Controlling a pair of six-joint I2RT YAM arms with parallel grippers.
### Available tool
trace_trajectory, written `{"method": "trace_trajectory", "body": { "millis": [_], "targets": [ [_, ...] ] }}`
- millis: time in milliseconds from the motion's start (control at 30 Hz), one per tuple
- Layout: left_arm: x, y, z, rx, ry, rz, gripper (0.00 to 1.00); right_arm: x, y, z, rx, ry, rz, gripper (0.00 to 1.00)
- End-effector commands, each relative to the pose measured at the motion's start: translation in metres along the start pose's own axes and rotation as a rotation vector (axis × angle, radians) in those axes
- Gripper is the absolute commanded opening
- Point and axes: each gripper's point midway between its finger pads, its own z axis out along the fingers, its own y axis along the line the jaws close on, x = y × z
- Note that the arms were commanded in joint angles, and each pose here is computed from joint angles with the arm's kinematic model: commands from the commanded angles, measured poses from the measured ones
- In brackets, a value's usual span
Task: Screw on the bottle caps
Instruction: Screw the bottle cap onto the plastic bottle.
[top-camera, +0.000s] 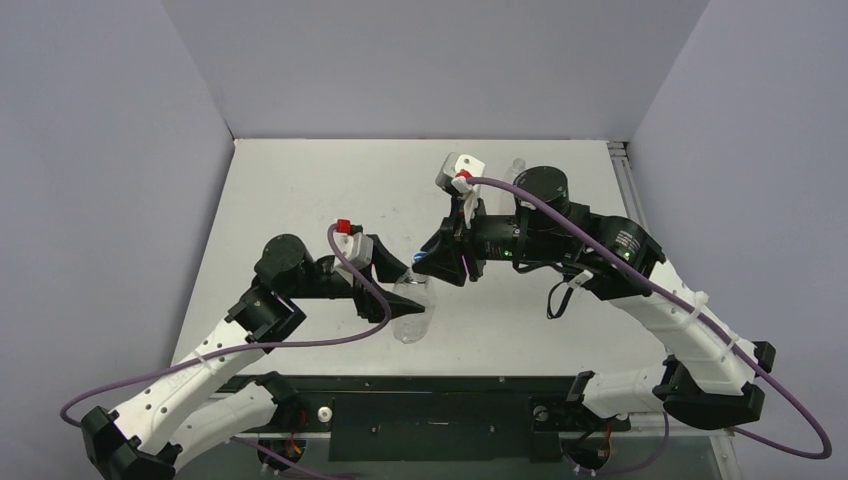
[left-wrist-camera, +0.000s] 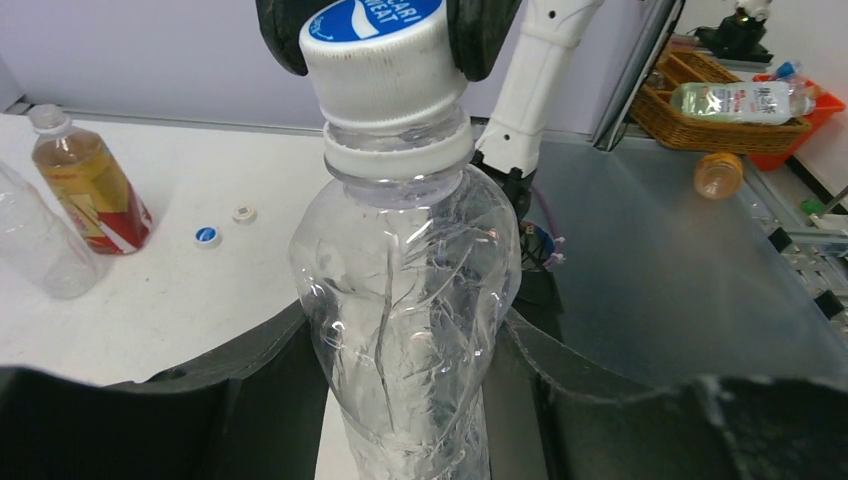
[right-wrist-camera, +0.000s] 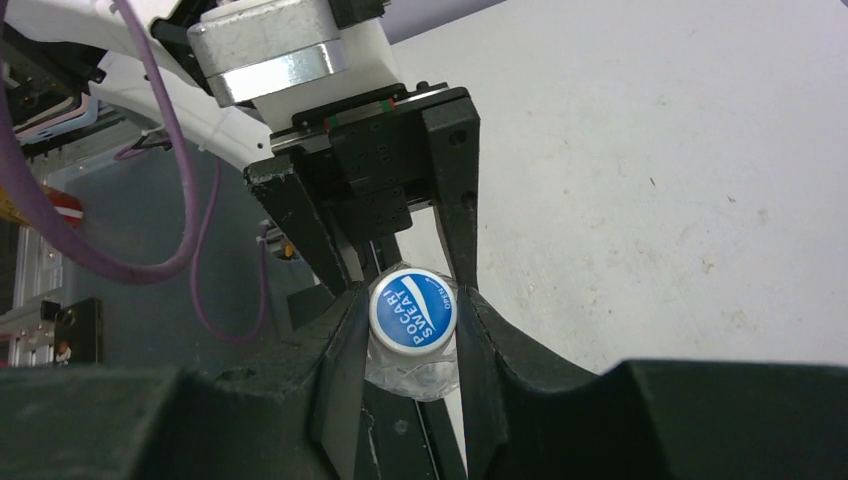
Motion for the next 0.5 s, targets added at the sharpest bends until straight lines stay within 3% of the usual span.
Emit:
{"method": "trace_trajectory", "body": {
  "millis": [0, 467],
  "targets": [
    [-0.0198, -0.0322, -0.0034, 0.15, -0.052, 0.048, 0.0, -0.0294, 0.0102, -0.0067, -0.072, -0.128, -0.092, 0.0],
    [-0.0253, -0.0303, 0.0012, 0.164, -0.062, 0.047, 0.0, -0.0198, 0.0071, -0.0067, -0.082, -0.117, -0.108, 0.0]
  ]
}}
